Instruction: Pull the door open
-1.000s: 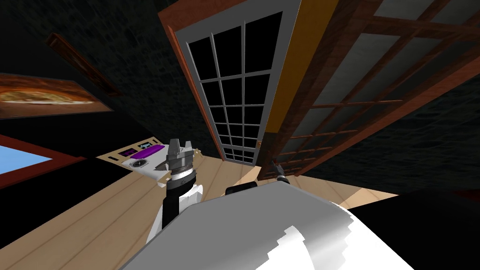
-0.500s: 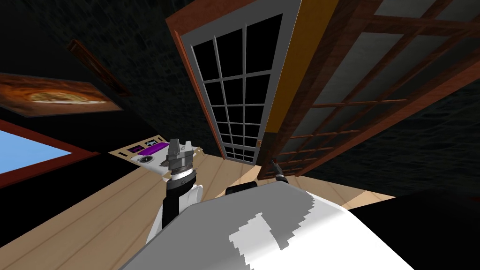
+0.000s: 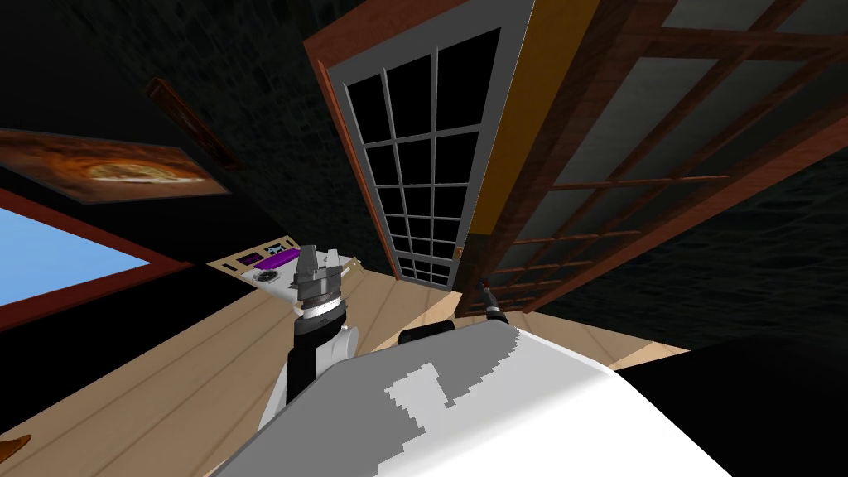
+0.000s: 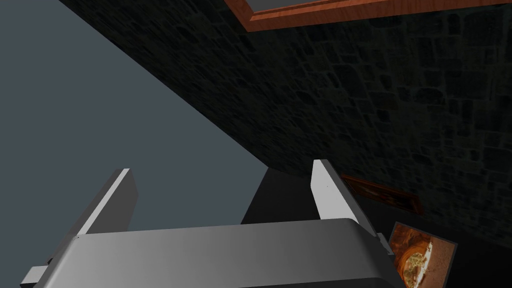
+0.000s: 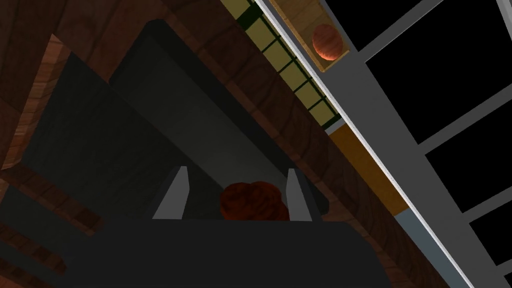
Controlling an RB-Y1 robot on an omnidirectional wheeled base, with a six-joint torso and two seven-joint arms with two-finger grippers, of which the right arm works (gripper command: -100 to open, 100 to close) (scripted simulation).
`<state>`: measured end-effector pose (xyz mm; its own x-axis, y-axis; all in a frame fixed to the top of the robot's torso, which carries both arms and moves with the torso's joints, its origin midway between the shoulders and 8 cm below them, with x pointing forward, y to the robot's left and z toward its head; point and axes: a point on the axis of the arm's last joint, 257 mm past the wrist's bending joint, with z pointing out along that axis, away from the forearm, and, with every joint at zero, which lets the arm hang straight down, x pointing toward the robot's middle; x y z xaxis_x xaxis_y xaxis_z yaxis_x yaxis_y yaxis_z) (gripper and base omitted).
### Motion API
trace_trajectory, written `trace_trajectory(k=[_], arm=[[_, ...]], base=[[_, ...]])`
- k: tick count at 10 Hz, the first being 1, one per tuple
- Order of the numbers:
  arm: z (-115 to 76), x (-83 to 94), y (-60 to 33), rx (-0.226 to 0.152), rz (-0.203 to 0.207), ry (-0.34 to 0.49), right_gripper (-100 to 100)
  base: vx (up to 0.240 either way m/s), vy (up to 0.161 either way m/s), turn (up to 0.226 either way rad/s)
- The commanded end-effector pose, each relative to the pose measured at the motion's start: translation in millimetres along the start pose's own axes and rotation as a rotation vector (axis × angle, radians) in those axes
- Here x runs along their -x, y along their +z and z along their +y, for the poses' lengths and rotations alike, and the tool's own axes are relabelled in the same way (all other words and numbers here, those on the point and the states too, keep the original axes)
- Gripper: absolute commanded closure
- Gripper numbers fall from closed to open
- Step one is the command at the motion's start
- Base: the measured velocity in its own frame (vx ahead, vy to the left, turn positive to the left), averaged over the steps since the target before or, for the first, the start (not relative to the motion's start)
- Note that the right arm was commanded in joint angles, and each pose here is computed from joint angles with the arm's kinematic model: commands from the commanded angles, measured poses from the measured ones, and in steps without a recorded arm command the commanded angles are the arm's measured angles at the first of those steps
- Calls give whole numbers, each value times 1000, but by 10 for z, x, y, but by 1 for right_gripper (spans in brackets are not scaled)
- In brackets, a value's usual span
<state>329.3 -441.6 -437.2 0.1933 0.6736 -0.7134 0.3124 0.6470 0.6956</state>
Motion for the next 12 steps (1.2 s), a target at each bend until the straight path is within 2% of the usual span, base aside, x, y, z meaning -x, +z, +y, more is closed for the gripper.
trace_trajectory(k=[1, 3, 5, 7, 12], arm=[[-89, 115, 26, -14, -15, 41, 100], [-68, 108, 43, -9, -15, 80, 100], [-26, 94, 77, -1, -14, 156, 100], [-26, 94, 77, -1, -14, 163, 100], [61, 63, 148, 17, -9, 324, 100]], base=[[-35, -9, 33], [-37, -12, 44], [-37, -13, 48], [-24, -9, 12], [-36, -17, 45]])
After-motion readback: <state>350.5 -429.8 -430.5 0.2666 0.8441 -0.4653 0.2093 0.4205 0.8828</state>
